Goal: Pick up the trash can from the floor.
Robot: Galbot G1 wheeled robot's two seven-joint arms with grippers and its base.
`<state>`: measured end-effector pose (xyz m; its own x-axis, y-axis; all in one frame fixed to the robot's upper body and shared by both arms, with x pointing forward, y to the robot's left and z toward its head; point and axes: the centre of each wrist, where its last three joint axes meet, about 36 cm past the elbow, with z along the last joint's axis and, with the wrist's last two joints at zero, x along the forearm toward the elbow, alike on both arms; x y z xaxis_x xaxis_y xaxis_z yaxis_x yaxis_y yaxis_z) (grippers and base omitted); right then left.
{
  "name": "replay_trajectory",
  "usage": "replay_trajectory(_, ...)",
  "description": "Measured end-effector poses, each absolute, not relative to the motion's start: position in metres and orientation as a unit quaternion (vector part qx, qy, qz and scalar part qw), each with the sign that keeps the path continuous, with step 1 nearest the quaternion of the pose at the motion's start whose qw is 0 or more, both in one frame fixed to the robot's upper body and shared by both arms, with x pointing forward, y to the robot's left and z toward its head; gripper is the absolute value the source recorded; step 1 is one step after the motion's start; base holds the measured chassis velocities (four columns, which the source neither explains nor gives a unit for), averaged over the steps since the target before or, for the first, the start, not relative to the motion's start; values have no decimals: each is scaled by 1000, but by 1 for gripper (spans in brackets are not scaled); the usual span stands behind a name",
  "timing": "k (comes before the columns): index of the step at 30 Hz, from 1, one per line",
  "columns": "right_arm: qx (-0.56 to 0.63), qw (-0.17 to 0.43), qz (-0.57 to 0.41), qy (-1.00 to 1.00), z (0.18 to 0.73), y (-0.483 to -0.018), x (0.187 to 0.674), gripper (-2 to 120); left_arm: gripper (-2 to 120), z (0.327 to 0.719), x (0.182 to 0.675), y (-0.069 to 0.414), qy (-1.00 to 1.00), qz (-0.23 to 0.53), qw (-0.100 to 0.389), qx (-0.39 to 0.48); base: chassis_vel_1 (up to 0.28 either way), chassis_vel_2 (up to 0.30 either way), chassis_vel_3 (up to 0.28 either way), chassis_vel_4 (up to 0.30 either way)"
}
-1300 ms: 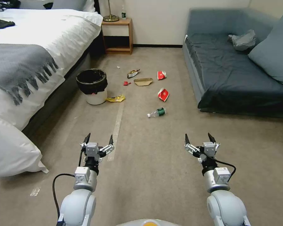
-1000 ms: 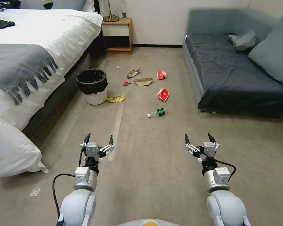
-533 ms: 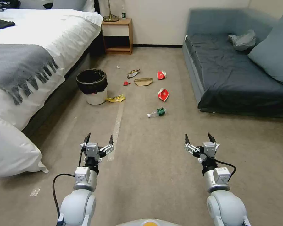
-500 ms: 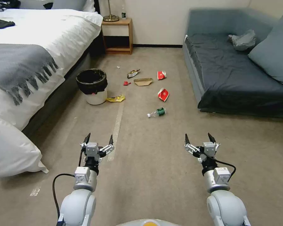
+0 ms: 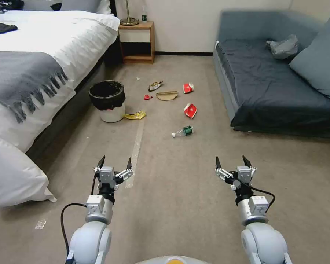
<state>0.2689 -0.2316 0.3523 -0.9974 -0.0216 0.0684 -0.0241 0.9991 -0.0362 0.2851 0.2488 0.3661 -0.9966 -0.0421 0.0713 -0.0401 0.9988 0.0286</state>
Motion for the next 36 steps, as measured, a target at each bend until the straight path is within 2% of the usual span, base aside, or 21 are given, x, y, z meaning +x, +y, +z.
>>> replay_trajectory(2,18,26,-2,-999,342,-232,234,100,100,367,280,255,-999,0,33,27,0,0,0,0)
replay_trajectory(10,24,11,-42,-999,331,-233,163,100,100,376,262,285,-996,51,13,68,0,0,0,0)
replay_trajectory(14,32,2,-59,-998,333,-236,160,100,100,382,254,297,-993,75,3,86,0,0,0,0)
replay_trajectory(19,31,-1,-63,-998,331,-238,162,100,100,373,245,313,-994,88,-16,66,0,0,0,0)
replay_trajectory(36,31,-3,-68,-997,326,-240,169,100,100,368,252,317,-994,87,-23,63,0,0,0,0)
